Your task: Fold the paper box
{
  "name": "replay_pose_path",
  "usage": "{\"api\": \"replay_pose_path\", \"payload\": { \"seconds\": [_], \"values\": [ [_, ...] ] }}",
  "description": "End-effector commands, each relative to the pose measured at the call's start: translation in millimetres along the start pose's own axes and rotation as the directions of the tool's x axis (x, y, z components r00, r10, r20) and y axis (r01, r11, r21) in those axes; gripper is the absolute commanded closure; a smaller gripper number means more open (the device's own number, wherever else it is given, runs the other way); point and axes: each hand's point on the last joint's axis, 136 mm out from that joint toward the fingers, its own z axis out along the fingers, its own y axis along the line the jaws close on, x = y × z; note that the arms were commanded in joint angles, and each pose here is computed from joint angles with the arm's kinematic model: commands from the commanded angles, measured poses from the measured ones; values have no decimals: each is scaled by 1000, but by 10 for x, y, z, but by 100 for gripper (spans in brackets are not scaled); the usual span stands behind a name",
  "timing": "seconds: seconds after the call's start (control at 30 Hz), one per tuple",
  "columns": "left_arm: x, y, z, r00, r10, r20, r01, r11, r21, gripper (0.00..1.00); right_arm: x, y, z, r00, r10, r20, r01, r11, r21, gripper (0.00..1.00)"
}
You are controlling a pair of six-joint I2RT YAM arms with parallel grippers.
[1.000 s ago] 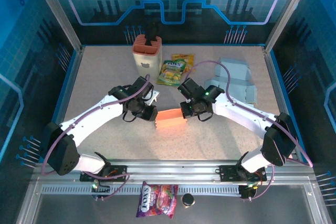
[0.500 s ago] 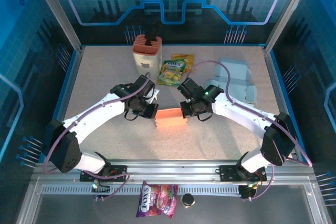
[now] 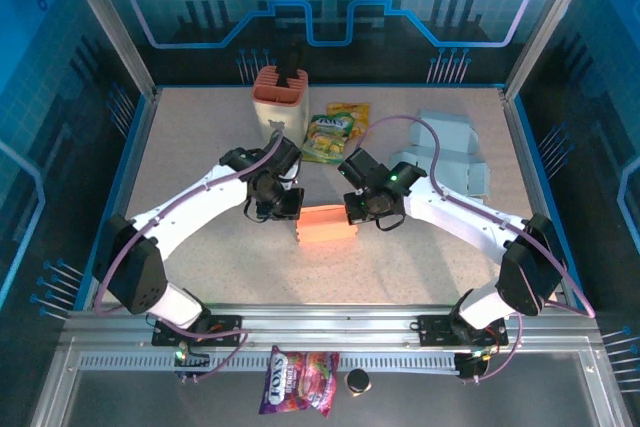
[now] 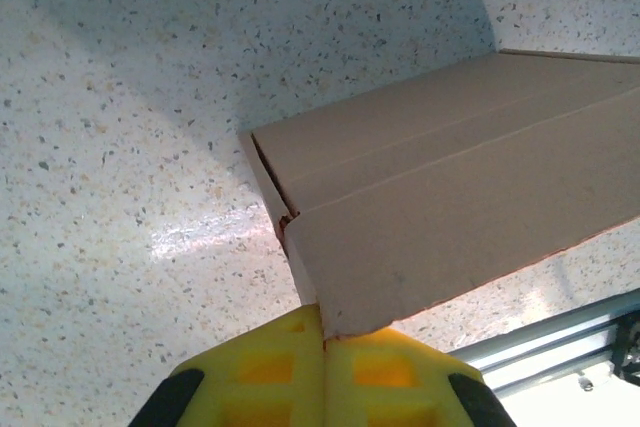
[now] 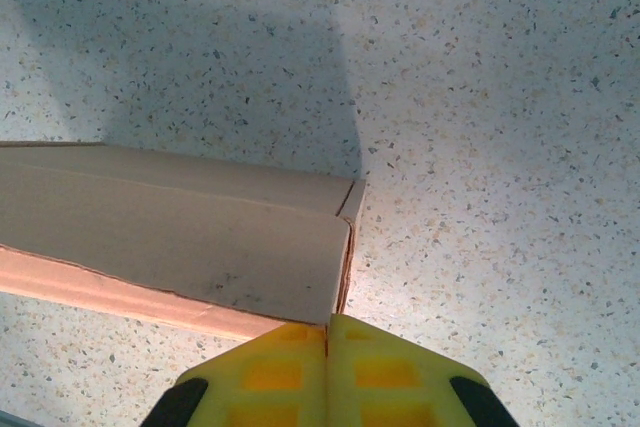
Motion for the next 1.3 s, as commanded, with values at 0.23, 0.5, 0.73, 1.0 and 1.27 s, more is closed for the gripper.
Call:
{"api": "replay_pose_path", "payload": {
  "seconds": [0.23, 0.5, 0.73, 1.0, 1.27],
  "values": [
    [20, -162, -38, 987, -126, -94, 134, 988, 80, 98, -32, 112, -4, 1000, 5, 4, -4, 1000, -28, 100],
    [39, -122, 21, 989, -109, -95, 118, 989, 89, 99, -20, 96, 9, 1000, 4, 4, -4, 1000, -26, 100],
    [94, -47, 123, 999, -35, -32, 38, 993, 114, 100, 12, 87, 60, 999, -26, 25, 27, 999, -41, 100],
    [231, 22, 246, 1000, 22, -12, -21, 995, 93, 100, 89, 61, 95, 999, -30, 15, 30, 998, -46, 100],
    [278, 97, 258, 999, 48, 3, -49, 998, 45, 100, 137, 48, 23, 1000, -5, -4, 5, 999, -48, 90]
  ]
}}
